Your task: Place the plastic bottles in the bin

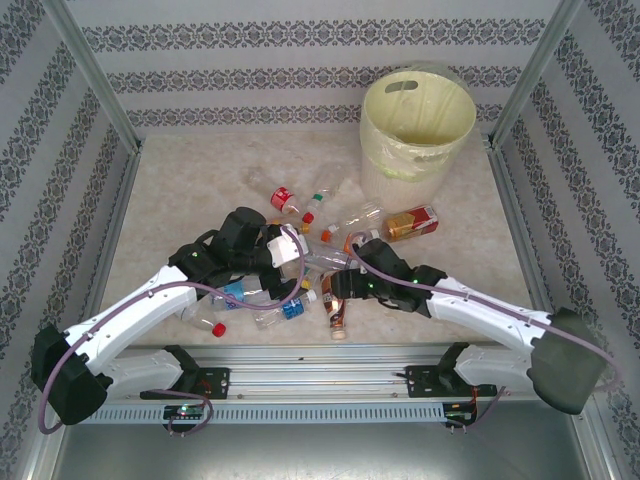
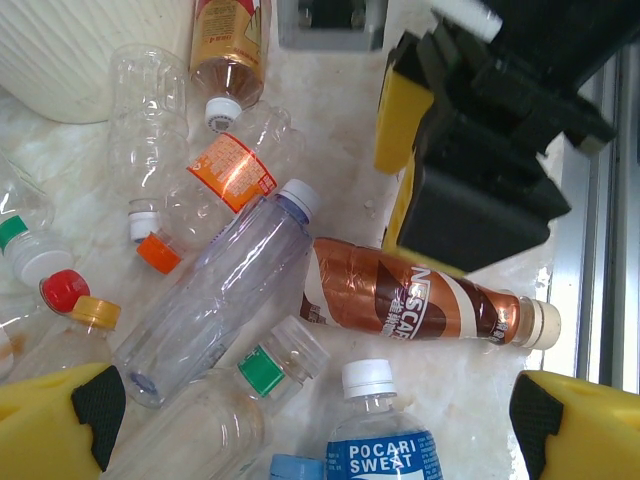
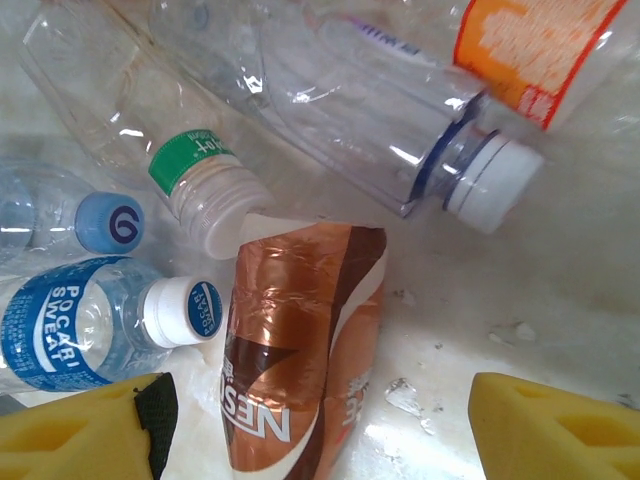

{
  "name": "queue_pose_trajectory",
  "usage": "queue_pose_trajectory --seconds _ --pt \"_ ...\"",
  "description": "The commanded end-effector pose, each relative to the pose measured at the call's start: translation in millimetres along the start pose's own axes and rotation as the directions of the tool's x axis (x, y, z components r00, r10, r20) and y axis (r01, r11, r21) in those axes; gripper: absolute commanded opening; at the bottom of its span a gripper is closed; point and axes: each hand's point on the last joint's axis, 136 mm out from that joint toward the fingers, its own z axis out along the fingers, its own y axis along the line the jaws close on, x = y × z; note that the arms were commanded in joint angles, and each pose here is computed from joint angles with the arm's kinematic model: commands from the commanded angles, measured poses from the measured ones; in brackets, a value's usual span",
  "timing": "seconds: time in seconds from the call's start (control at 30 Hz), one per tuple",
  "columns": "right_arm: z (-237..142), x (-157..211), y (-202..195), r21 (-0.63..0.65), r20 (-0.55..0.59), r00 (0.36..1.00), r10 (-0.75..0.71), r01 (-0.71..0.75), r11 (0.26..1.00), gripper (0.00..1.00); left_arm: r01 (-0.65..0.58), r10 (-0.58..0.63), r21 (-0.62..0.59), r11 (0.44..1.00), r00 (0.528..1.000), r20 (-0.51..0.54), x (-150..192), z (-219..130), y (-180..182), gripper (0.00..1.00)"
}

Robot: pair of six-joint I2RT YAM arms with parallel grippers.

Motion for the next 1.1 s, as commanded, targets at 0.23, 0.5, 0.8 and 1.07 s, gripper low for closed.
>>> queue_pose_trajectory --seconds 0.23,0.5,0.8,1.07 --pt "37 15 9 -0.02 -0.039 0.999 0.037 -0.038 0.999 0.77 -0.029 0.029 0.034 0.999 0.999 0.014 -8 2 -7 1.0" --pt "53 22 4 0.009 -0.062 0.997 0.046 -0.045 0.999 0.78 -0.032 0.032 0.034 0.999 0.999 0.011 -7 4 -8 1.0" --pt "61 27 -2 0.037 -0.075 0.996 0.049 -0.047 0.998 0.78 -0.033 0.033 0.033 0.999 0.999 0.004 -5 6 -8 1.0" --pt "66 29 -4 0.05 -0.087 0.995 0.052 -0.048 0.998 0.78 -0.033 0.033 0.038 0.999 0.999 -0.005 -3 9 -10 1.0"
